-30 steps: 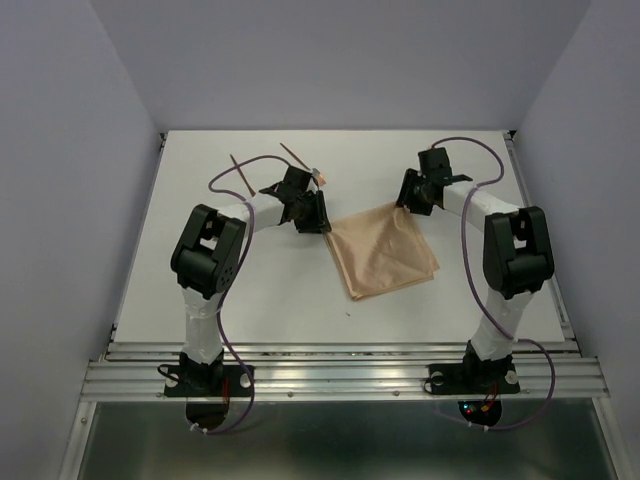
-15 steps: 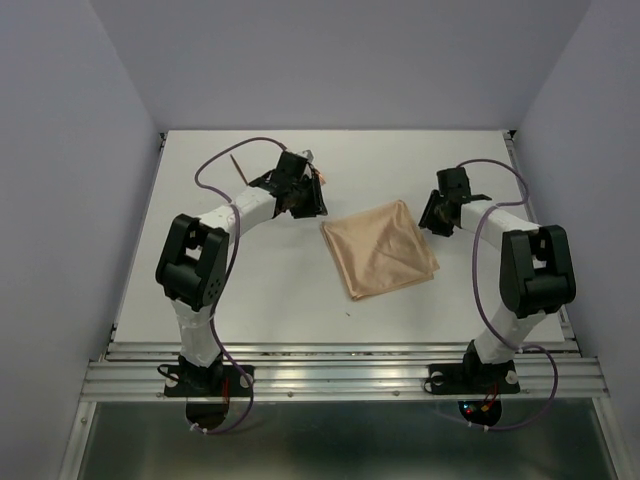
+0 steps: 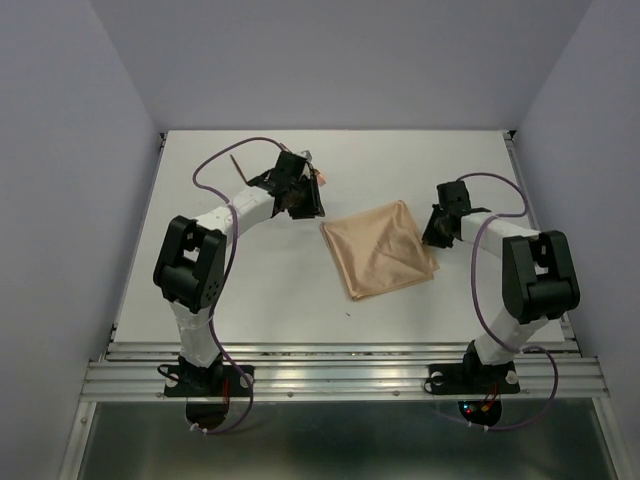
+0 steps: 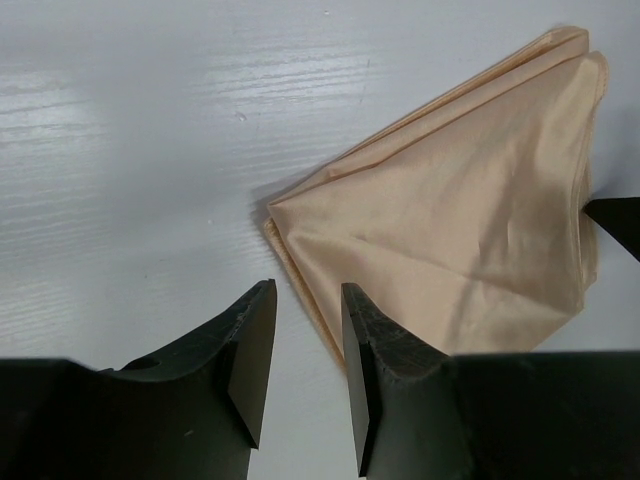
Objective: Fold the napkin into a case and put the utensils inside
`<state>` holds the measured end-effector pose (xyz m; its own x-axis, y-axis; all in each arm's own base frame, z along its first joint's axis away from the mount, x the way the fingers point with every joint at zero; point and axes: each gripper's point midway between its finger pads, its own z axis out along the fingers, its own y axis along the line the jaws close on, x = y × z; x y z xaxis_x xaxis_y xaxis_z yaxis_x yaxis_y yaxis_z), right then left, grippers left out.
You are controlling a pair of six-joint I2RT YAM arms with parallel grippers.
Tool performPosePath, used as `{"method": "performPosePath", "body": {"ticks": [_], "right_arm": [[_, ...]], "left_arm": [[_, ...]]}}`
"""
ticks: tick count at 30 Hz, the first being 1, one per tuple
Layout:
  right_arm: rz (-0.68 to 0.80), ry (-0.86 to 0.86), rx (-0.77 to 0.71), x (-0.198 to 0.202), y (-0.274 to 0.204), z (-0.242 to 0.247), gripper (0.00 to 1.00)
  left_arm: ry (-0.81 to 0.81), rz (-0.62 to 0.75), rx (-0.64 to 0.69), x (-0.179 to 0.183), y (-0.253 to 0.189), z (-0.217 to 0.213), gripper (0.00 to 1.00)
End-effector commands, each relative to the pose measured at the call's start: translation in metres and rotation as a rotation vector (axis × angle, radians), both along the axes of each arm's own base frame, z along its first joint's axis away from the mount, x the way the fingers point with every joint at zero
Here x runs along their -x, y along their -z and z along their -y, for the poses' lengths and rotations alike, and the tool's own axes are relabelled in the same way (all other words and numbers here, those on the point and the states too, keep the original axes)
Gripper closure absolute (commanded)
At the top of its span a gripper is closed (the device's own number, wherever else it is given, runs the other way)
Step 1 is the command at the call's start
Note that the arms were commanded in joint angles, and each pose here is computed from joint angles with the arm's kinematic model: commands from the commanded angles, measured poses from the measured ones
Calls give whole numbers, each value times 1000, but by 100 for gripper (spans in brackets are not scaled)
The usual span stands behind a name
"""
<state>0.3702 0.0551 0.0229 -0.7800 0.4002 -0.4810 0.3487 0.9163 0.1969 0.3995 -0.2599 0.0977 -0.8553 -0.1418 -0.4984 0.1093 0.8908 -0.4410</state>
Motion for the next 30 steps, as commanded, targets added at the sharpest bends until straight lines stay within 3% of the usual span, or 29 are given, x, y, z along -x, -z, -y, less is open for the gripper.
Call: {"method": "performPosePath", "body": {"ticks": [1, 5, 11, 19, 22, 23, 26, 30], "right_arm": [[-53, -1, -39, 28, 17, -4, 83], [-70, -5, -122, 55, 26, -19, 93], [-68, 32, -196, 103, 29, -39, 98], [-9, 74, -252, 123, 12, -43, 99], [34, 106, -206, 115, -2, -33, 92], [46, 112, -172, 112, -4, -27, 83], [75, 110, -140, 99, -14, -24, 72], [65, 125, -134, 80, -14, -21, 70]], "left_arm": [[15, 101, 45, -10, -53, 8, 57], [51, 103, 49, -5, -58, 21, 57], [132, 117, 32, 9, -65, 61, 55], [250, 99, -38, 30, -49, 121, 46], [276, 99, -42, 33, -47, 142, 46], [287, 113, -28, 33, -53, 152, 46], [321, 100, -33, 40, -44, 170, 42], [351, 95, -59, 41, -37, 191, 42]]}}
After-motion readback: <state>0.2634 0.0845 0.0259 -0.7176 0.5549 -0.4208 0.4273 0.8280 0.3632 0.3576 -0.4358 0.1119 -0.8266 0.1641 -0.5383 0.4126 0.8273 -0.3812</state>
